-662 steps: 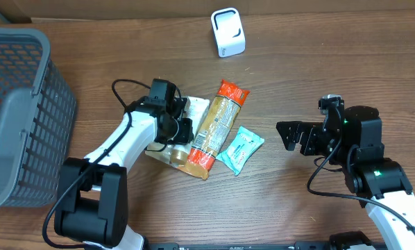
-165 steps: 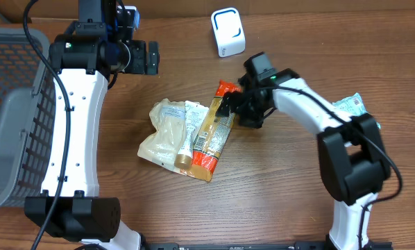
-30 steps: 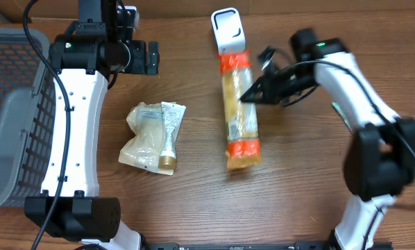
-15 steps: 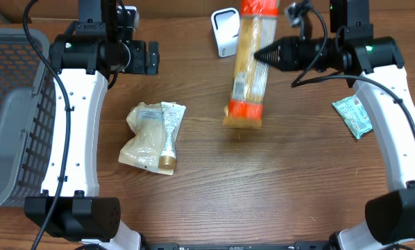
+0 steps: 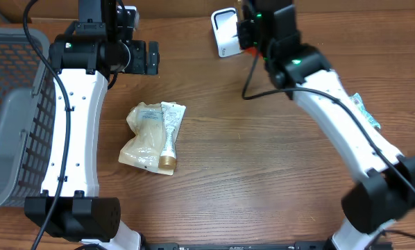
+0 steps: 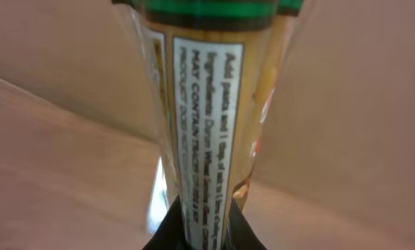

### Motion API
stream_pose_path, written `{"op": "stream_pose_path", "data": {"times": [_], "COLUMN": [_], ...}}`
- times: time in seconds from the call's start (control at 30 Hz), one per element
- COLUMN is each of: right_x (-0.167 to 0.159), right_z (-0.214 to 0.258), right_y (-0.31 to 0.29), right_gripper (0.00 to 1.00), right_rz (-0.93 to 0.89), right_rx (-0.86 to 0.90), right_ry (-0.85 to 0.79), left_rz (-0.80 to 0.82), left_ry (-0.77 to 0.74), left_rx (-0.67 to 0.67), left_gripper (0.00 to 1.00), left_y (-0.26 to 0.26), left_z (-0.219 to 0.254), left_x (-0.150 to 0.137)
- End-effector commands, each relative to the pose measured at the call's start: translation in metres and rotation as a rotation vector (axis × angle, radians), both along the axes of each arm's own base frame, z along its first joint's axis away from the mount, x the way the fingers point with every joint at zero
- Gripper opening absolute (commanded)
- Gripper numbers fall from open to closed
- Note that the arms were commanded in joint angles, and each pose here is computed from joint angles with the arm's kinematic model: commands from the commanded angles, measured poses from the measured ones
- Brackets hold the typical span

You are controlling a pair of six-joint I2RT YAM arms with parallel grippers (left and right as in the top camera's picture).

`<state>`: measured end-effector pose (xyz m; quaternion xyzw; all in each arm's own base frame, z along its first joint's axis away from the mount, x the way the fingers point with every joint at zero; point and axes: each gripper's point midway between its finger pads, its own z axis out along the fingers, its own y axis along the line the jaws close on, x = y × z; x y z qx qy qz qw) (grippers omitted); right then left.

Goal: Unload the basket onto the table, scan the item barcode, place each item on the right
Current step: 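Hold the pasta package barcode in front of the white scanner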

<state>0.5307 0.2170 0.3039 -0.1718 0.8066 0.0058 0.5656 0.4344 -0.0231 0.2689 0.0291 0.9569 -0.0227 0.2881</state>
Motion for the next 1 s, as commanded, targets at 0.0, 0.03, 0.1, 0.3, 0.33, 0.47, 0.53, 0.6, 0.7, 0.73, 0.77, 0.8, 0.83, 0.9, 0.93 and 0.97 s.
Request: {"op": "stream_pose_path", "data": {"times": [0.0,0.03,0.1,0.3,0.33,0.47,0.53,0.6,0.7,0.73,0.77,0.8,0.83,0.9,0.93,0.97], "right_x": [0.029,0.036,0.048,0.067,0.068,0.068,0.066,0.065,0.066,0.066,0.067,0.067,0.067,0.067,0.067,0.068], "right_z": [0.006,0.001,-0.008,-0.023,-0.024,-0.027,-0.032,-0.039,-0.052,-0.054,-0.056,-0.058,-0.059,-0.061,-0.061,-0.061], "right_y": [-0.018,-0.017,-0.016,0.006,0.012,0.041,0.054,0.064,0.069,0.069,0.07,0.07,0.07,0.069,0.069,0.068], "right_gripper": [0.04,0.04,0.04,0.04,0.04,0.04,0.04,0.04,0.04,0.04,0.04,0.04,0.04,0.04,0.04,0.04], "right_rz": [-0.049,-0.053,-0.069,-0.072,-0.062,-0.022,0.0,0.022,0.04,0.04,0.04,0.042,0.042,0.041,0.037,0.031], "right_rx": [-0.248,-0.292,-0.362,-0.551,-0.574,-0.65,-0.689,-0.73,-0.749,-0.75,-0.752,-0.753,-0.754,-0.759,-0.761,-0.762], "right_ry": [-0.13,-0.149,-0.186,-0.309,-0.33,-0.417,-0.442,-0.454,-0.442,-0.439,-0.435,-0.433,-0.432,-0.429,-0.427,-0.425], "left_rz": [-0.016,-0.016,-0.016,-0.016,-0.016,-0.016,-0.016,-0.016,-0.016,-0.016,-0.016,-0.016,-0.016,-0.016,-0.016,-0.016], "left_ry": [-0.028,-0.028,-0.028,-0.028,-0.028,-0.028,-0.028,-0.028,-0.028,-0.028,-0.028,-0.028,-0.028,-0.028,-0.028,-0.028], "left_rx": [0.015,0.015,0.014,0.014,0.015,0.015,0.014,0.014,0.015,0.015,0.014,0.014,0.015,0.015,0.015,0.015], "left_gripper": [1.0,0.99,1.0,1.0,1.0,1.0,0.99,1.0,0.99,1.0,1.0,1.0,0.99,0.99,1.0,1.0], "left_y": [-0.001,-0.001,-0.001,-0.001,-0.001,-0.001,-0.001,-0.001,-0.001,-0.001,-0.001,-0.001,-0.001,-0.001,-0.001,-0.001], "left_z": [0.01,0.01,0.01,0.01,0.01,0.01,0.01,0.01,0.01,0.01,0.01,0.01,0.01,0.01,0.01,0.01], "left_x": [-0.001,-0.001,-0.001,-0.001,-0.001,-0.001,-0.001,-0.001,-0.001,-0.001,-0.001,-0.001,-0.001,-0.001,-0.001,-0.001]}}
